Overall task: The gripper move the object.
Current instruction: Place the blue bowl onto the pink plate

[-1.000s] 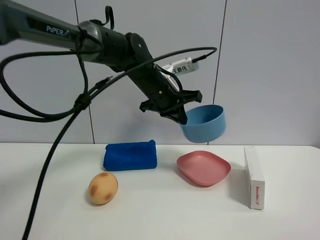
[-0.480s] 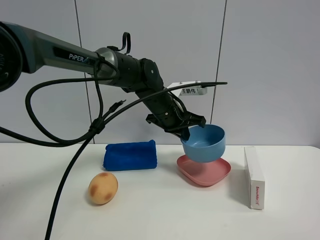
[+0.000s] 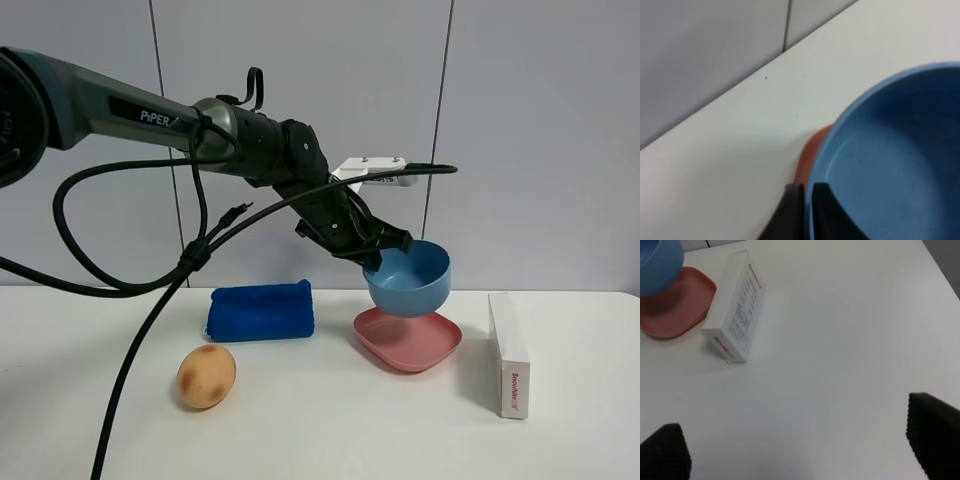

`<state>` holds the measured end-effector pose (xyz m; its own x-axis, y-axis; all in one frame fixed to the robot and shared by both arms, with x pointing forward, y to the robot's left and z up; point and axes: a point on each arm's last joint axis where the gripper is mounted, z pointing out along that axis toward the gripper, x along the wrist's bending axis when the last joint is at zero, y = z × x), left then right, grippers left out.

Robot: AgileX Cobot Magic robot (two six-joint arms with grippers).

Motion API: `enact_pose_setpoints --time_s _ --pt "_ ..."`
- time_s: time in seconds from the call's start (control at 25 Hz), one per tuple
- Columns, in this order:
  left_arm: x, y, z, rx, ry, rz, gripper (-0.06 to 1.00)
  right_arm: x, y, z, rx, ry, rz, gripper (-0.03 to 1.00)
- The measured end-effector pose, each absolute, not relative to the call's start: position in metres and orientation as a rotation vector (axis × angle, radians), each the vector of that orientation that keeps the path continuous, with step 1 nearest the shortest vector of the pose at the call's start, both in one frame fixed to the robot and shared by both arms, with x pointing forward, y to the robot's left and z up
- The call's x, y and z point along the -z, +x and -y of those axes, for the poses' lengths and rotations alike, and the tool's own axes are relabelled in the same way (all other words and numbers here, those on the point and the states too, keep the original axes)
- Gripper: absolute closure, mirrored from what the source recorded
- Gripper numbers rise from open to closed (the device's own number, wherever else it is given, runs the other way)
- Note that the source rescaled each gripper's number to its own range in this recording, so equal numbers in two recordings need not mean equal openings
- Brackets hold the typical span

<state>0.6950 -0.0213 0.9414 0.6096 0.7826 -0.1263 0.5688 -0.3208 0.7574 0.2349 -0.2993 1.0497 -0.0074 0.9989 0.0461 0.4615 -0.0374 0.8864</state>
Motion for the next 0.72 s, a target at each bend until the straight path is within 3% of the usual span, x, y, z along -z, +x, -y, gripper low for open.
enact_pose_setpoints --time_s 0.56,0.64,0.72 --pt "-0.915 0.691 0.03 -0.334 2.105 -1.013 0.93 -1.05 0.235 0.299 -0.989 1.58 -1.548 -0.03" --pt "-0.915 0.691 0.03 -0.34 2.111 -1.0 0.88 -1.05 0.235 0.299 -0.989 1.58 -1.548 -0.03" --pt "-0.915 0.691 0.03 -0.345 2.116 -0.991 0.74 -1.05 0.235 0.299 -0.989 1.58 -1.548 -0.03"
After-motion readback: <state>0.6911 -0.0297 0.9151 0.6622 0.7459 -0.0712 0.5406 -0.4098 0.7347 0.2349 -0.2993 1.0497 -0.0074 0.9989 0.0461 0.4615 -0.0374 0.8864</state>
